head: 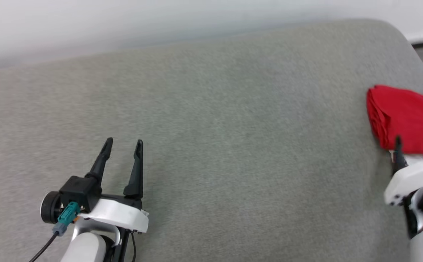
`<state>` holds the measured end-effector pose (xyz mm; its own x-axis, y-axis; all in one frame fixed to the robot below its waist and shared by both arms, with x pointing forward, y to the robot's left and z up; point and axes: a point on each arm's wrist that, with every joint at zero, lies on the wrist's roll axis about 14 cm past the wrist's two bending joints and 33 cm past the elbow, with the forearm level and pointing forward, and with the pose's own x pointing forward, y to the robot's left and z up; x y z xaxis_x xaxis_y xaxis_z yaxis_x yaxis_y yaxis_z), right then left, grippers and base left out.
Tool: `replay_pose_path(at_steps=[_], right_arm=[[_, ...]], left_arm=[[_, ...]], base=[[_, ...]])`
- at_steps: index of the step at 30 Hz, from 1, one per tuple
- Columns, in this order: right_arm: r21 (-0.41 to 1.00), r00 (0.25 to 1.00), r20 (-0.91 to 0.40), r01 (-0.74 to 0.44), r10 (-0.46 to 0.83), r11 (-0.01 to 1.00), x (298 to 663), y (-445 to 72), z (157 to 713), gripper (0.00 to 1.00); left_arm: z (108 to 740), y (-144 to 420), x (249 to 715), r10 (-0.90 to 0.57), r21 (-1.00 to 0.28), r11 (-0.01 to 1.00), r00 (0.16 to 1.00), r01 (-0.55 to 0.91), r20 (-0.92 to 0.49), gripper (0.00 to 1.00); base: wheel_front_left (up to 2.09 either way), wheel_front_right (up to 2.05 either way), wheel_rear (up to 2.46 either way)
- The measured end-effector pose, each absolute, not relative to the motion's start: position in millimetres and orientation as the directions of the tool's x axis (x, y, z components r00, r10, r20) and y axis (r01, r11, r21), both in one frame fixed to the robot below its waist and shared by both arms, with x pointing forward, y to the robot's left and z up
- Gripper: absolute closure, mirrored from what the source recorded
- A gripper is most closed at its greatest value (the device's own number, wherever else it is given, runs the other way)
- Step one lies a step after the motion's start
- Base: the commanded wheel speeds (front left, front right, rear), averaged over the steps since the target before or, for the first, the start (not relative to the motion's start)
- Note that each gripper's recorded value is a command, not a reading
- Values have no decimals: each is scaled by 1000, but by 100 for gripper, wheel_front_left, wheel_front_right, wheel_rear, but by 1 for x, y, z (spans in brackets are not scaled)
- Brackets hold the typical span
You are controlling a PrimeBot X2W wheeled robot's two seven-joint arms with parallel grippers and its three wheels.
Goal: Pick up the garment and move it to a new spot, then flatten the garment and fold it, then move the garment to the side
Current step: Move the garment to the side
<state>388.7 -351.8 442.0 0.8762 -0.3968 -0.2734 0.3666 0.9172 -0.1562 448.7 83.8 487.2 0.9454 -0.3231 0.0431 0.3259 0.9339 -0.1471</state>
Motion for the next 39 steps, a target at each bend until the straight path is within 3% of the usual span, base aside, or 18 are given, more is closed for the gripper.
replay_pose_path(at_steps=[8,18,30,39], right_arm=[[-47,973,-181,136,-142,990,412,-257,460,0],[13,997,-9,-77,77,997,409,-177,512,0],[34,991,62,-119,117,992,359,-165,537,0],[47,993,57,-105,102,993,345,-170,538,0]], left_arm=[[501,131,426,-188,-126,973,980,194,59,0],[513,194,385,-13,-73,997,997,18,79,0],[517,200,350,1,-61,998,996,5,93,0],[516,192,347,-28,-61,998,995,34,92,0]], base=[[0,0,0],[0,0,0],[0,0,0],[0,0,0]])
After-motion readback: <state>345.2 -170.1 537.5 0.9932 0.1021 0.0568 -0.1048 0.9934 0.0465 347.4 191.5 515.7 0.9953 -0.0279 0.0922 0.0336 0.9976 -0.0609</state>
